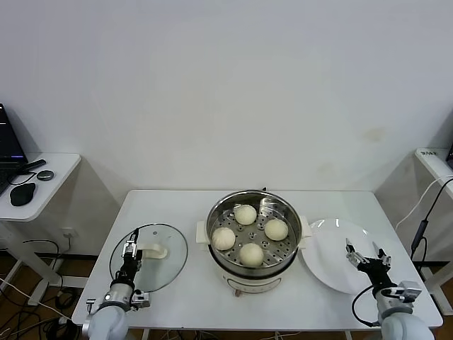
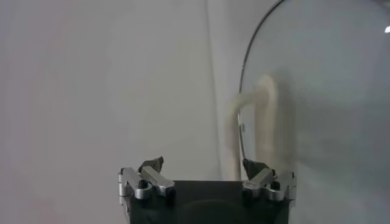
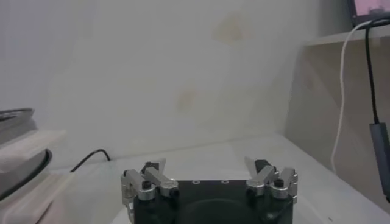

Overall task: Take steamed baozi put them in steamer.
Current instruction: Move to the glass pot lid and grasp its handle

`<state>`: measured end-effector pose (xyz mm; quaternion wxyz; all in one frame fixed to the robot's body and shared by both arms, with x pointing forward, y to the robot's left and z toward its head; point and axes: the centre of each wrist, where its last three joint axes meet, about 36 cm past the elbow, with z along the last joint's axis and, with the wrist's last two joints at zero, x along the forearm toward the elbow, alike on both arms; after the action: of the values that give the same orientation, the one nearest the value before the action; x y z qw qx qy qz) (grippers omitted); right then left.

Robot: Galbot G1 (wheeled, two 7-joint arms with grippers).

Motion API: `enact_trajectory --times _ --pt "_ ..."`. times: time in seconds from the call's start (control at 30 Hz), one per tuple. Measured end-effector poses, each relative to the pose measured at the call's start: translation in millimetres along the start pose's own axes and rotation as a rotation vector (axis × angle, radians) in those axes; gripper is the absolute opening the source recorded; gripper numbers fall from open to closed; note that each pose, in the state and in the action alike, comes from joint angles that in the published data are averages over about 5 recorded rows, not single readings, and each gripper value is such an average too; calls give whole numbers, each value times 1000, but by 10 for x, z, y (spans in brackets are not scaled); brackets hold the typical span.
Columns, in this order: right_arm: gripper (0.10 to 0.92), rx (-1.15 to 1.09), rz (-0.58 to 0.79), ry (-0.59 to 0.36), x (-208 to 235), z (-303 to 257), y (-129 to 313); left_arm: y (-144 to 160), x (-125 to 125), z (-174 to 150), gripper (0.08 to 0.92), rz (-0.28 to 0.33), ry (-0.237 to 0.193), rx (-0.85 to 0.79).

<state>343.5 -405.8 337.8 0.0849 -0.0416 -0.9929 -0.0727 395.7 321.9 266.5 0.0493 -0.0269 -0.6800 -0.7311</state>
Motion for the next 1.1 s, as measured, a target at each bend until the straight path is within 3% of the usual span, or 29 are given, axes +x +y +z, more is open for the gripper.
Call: enact_trajectory --times 0.33,1.1 --pt "823 3 1 6 35 41 15 -55 -110 -29 823 -30 30 25" --pt "823 10 4 10 74 81 33 -122 -248 -38 818 -28 -2 15"
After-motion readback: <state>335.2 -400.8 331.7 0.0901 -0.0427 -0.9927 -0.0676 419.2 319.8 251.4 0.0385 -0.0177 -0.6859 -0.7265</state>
